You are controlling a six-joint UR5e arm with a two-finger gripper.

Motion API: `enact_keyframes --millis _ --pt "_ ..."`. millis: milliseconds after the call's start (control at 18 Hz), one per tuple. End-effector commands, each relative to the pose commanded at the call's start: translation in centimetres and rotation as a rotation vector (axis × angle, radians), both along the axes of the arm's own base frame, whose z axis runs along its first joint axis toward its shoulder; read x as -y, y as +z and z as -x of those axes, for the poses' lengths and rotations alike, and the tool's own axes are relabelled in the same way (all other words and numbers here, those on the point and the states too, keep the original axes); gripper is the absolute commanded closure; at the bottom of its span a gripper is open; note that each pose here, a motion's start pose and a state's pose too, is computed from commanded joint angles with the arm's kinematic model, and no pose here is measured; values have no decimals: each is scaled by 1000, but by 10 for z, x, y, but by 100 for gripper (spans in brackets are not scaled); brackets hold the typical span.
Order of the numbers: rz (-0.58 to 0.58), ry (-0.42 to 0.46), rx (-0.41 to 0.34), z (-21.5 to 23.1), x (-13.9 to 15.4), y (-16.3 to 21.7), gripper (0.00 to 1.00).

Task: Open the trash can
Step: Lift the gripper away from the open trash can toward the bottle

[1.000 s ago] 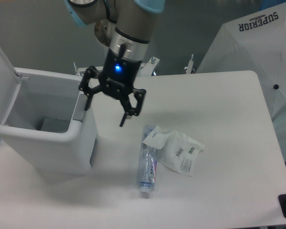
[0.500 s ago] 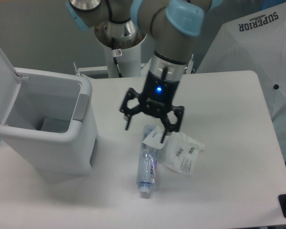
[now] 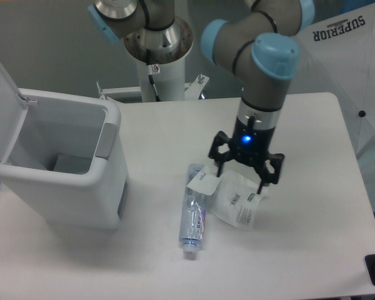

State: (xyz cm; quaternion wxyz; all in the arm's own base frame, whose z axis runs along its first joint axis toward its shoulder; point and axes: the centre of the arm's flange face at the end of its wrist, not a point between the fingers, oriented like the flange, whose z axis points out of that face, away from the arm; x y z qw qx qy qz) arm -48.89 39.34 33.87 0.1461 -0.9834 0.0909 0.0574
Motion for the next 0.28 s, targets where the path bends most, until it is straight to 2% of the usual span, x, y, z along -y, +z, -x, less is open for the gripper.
enact_keyframes --millis 278 --pt "45 -32 -6 19 21 -19 0"
